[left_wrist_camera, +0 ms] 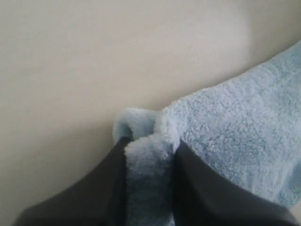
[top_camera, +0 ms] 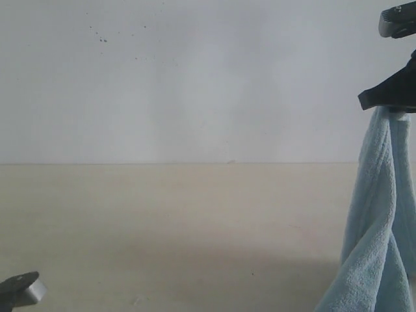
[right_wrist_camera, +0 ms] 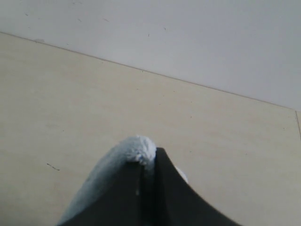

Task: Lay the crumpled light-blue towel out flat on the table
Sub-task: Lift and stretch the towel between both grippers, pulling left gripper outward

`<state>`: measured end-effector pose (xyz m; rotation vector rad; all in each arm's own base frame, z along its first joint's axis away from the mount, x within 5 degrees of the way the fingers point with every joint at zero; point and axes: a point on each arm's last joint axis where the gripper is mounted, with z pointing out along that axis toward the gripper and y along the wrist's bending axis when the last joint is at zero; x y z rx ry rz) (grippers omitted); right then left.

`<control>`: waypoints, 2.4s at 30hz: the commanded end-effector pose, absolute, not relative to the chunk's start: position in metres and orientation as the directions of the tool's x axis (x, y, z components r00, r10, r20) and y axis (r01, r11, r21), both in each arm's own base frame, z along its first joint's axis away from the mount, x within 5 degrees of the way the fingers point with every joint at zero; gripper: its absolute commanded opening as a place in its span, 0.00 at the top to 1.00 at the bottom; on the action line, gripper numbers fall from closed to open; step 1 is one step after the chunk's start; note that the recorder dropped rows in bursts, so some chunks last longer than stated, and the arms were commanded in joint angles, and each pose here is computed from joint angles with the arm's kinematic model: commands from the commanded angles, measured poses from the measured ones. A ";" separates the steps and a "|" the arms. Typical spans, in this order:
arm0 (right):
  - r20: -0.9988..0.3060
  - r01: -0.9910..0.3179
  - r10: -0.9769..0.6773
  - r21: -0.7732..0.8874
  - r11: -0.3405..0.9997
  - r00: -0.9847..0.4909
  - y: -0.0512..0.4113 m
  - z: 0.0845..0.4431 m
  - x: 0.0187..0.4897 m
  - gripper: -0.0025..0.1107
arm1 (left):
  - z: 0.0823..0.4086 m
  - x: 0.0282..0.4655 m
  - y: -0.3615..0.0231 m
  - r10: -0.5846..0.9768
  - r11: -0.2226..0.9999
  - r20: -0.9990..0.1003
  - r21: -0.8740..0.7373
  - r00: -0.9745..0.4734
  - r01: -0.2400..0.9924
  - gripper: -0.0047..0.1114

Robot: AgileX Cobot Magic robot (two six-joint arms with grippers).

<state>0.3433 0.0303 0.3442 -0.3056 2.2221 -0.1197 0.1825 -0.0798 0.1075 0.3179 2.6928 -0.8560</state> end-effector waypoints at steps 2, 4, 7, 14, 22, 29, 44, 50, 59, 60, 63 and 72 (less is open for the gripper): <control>-0.774 -0.172 -0.260 -0.196 0.965 -0.577 0.029 0.351 0.341 0.98 | 0.142 0.197 -0.082 0.081 0.793 -0.485 -0.497 -0.871 0.351 0.75; -0.773 -0.172 -0.260 -0.196 0.965 -0.579 0.029 0.351 0.341 0.98 | 0.155 0.199 -0.082 0.085 0.786 -0.538 -0.482 -0.839 0.388 0.75; -0.769 -0.172 -0.260 -0.196 0.965 -0.584 0.029 0.350 0.340 0.98 | 0.173 0.200 -0.082 0.097 0.782 -0.605 -0.445 -0.790 0.436 0.75; -0.788 -0.165 -0.261 -0.203 0.965 -0.557 0.027 0.363 0.331 0.98 | 0.214 0.190 -0.073 0.088 0.823 -0.745 -0.319 -0.661 0.469 0.75; -0.805 -0.143 -0.272 -0.232 0.962 -0.527 0.021 0.400 0.290 0.98 | 0.274 0.158 -0.056 -0.068 0.883 -0.910 -0.245 -0.408 0.399 0.75; -0.824 -0.041 -0.226 -0.240 0.970 -0.519 0.008 0.430 0.241 0.98 | 0.309 0.123 -0.041 -0.145 0.915 -0.974 -0.198 -0.172 0.352 0.75; -0.915 0.088 -0.159 -0.205 0.975 -0.370 -0.011 0.480 0.119 0.98 | 0.335 0.078 -0.029 -0.192 0.923 -0.979 -0.155 0.073 0.353 0.75; -0.916 0.117 -0.133 -0.190 0.975 -0.379 -0.016 0.475 0.091 0.98 | 0.340 0.064 -0.025 -0.202 0.929 -0.969 -0.143 0.145 0.341 0.75; -0.834 0.108 -0.193 -0.287 0.952 -0.518 -0.020 0.410 0.093 0.98 | 0.337 0.068 -0.023 -0.169 0.943 -0.975 -0.118 0.144 0.310 0.77; -0.820 0.084 -0.230 -0.318 0.944 -0.524 -0.018 0.402 0.100 0.98 | 0.331 0.077 -0.024 -0.162 0.945 -0.982 -0.126 0.101 0.302 0.76; -0.769 0.097 -0.309 -0.431 0.897 -0.560 -0.021 0.389 0.120 0.98 | 0.316 0.104 -0.027 -0.141 0.952 -0.989 -0.145 -0.034 0.269 0.76; -0.688 0.002 -0.393 -0.498 0.867 -0.610 0.000 0.341 0.226 0.98 | 0.279 0.186 -0.029 -0.043 0.990 -0.942 -0.085 -0.334 0.114 0.76</control>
